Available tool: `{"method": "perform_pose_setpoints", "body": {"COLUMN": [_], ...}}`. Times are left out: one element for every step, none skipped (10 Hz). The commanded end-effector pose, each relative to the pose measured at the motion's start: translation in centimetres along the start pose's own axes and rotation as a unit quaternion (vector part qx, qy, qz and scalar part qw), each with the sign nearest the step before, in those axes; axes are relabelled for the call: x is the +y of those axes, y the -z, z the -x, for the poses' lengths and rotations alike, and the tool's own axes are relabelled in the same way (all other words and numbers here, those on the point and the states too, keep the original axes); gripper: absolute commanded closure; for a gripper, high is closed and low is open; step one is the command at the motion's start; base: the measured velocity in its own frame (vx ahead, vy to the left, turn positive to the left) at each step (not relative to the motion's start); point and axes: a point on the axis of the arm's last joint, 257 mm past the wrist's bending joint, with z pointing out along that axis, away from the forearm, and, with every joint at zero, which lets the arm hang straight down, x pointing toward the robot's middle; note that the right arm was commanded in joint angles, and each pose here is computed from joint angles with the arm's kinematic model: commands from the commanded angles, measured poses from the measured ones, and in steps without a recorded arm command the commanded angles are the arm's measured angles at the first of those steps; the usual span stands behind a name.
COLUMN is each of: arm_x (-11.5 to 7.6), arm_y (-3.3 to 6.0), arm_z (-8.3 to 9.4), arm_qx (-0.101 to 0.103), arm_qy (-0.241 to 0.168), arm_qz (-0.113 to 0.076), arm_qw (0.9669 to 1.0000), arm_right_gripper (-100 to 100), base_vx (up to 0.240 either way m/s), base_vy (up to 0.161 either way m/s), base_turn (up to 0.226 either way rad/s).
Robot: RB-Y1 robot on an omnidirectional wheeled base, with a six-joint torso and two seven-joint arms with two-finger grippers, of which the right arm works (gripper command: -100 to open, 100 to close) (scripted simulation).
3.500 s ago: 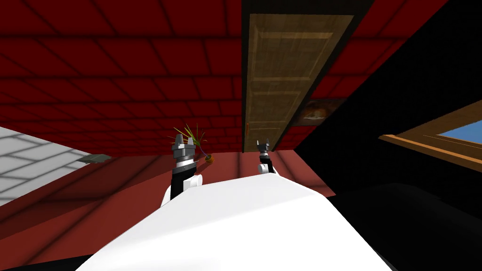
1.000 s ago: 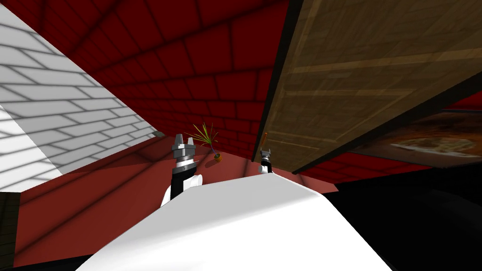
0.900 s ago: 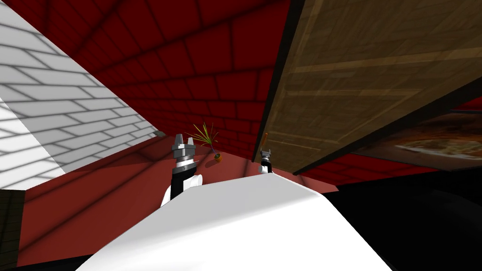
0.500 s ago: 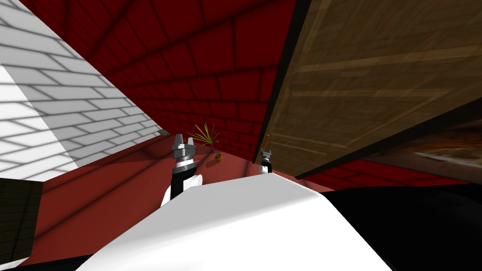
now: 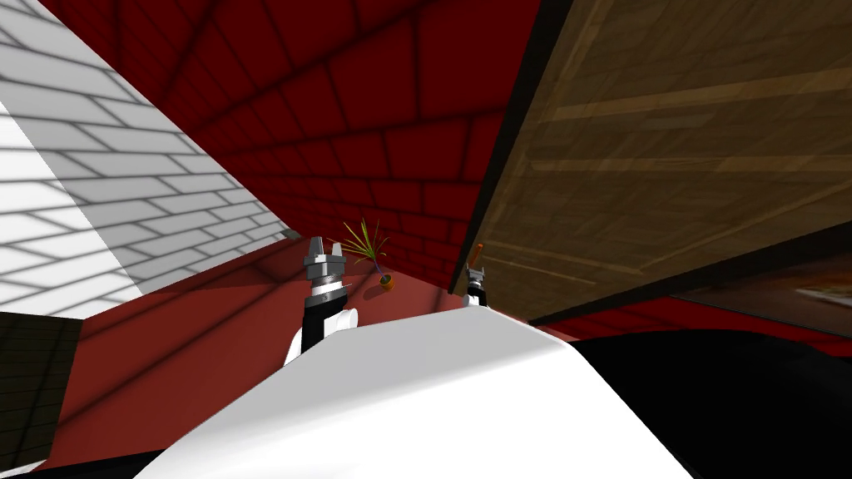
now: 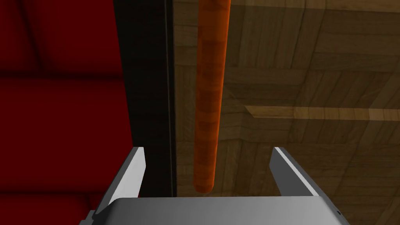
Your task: Pull the door open
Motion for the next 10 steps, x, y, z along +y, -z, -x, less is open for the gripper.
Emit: {"method": "perform_pose_setpoints", "body": {"arm_x": [1.4, 3.0, 3.8, 4.5, 5.9, 5.9, 7.7, 8.5, 8.9, 8.4], "arm_y": [-0.02, -0.01, 0.01, 0.02, 0.05, 0.05, 0.11, 0.13, 0.15, 0.55], "arm_z": [0.3, 0.4, 0.4, 0.4, 0.4, 0.4, 0.4, 0.4, 0.3, 0.7], "arm_qx": [-0.001, -0.001, -0.001, -0.001, -0.001, -0.001, -0.001, -0.001, -0.001, -0.005], "arm_qy": [-0.001, -0.001, -0.001, -0.001, -0.001, -0.001, -0.001, 0.000, 0.000, 0.001], "arm_qz": [0.003, 0.006, 0.008, 0.010, 0.013, 0.013, 0.016, 0.017, 0.018, 0.017], "arm_qw": [1.0000, 1.0000, 1.0000, 1.0000, 0.9999, 0.9999, 0.9999, 0.9998, 0.9998, 0.9999], "arm_right_gripper": [-100, -100, -100, -100, -100, -100, -100, -100, -100, -100], "base_vx": [0.141, 0.165, 0.154, 0.118, 0.127, 0.088, 0.110, 0.184, 0.173, 0.042], "base_vy": [0.003, -0.017, -0.005, -0.010, -0.012, -0.012, -0.003, -0.009, 0.001, 0.017], "base_turn": [0.045, 0.057, 0.042, 0.026, 0.049, 0.022, 0.050, 0.045, -0.005, -0.037]}}
